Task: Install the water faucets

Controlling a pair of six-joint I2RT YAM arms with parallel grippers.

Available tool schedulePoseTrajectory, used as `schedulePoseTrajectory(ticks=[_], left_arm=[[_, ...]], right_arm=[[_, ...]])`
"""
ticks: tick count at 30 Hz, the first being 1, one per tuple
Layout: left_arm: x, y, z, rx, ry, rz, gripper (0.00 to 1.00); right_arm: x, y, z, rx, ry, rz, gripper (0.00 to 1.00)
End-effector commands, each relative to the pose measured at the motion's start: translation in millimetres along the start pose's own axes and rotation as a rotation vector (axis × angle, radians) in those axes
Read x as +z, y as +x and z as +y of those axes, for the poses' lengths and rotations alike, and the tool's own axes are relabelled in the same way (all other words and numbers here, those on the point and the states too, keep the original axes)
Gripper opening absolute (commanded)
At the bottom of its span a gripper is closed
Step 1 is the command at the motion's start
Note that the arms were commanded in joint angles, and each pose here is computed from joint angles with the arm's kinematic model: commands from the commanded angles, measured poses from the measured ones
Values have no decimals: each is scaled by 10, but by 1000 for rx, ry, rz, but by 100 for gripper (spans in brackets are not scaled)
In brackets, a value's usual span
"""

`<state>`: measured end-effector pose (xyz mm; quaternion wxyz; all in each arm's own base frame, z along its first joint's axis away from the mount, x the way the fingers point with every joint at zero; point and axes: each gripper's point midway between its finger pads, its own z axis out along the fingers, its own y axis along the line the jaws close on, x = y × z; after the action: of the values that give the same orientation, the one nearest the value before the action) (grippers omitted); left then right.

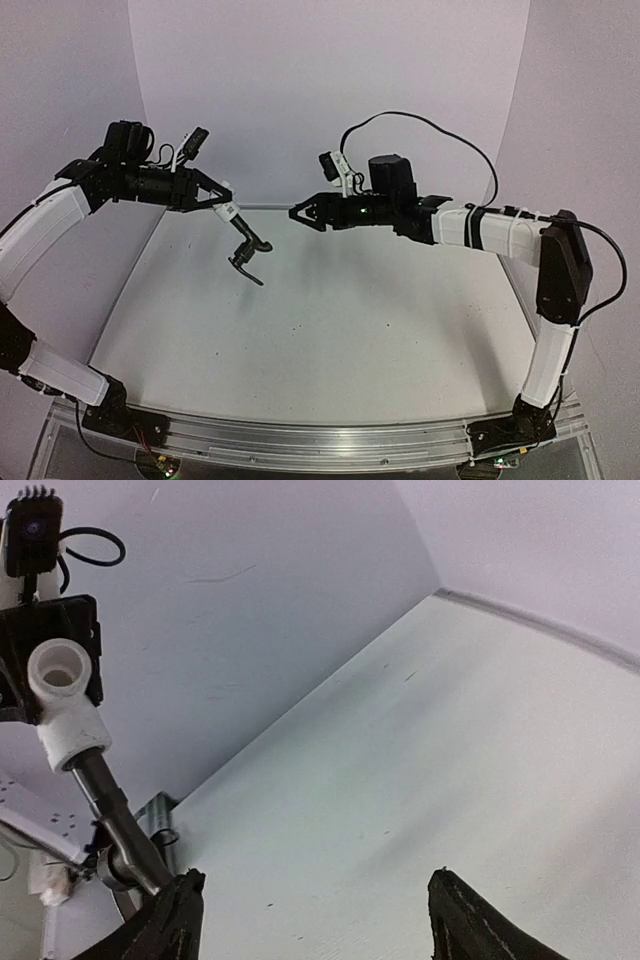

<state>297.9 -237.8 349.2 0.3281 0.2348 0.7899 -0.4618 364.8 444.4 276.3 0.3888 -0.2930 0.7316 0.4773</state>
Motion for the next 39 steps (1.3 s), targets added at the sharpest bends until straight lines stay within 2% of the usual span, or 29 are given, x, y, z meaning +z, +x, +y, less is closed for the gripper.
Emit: schedulePoseTrajectory(ticks=[1,7,13,20,23,26,29,32,33,39], left_arm=[[-50,-355,230,-192,-157,-113,0],[-36,-469,329,-287,-194,-147,0],[-45,-498,297,-313,-182,-153,0],[-80,-501,246,-329,-170,-160,0],[-80,-478,233,-335,-161,-155,0],[-69,-455,231,-331,-156,-146,0],[-48,-434,230,-305,-148,-133,0],[-21,-381,244,-262,-142,-113,0],[-8,-349,236,-248,-131,-101,0],[40,-225,158,-108,-67,-47,0]], right_arm=[[-25,-180,383,-319,264,-82,82],[328,-51,813,-587,413,-77,83],[619,-2,890,-779,598,-62,83],[757,5,745,-856,724,-39,83],[766,-18,686,-871,771,-42,79],[788,-87,724,-890,770,-57,70],[794,-85,773,-890,736,-61,50],[751,-50,849,-862,675,-61,41],[737,-33,867,-854,655,-58,35],[598,37,1165,-786,356,-47,3]])
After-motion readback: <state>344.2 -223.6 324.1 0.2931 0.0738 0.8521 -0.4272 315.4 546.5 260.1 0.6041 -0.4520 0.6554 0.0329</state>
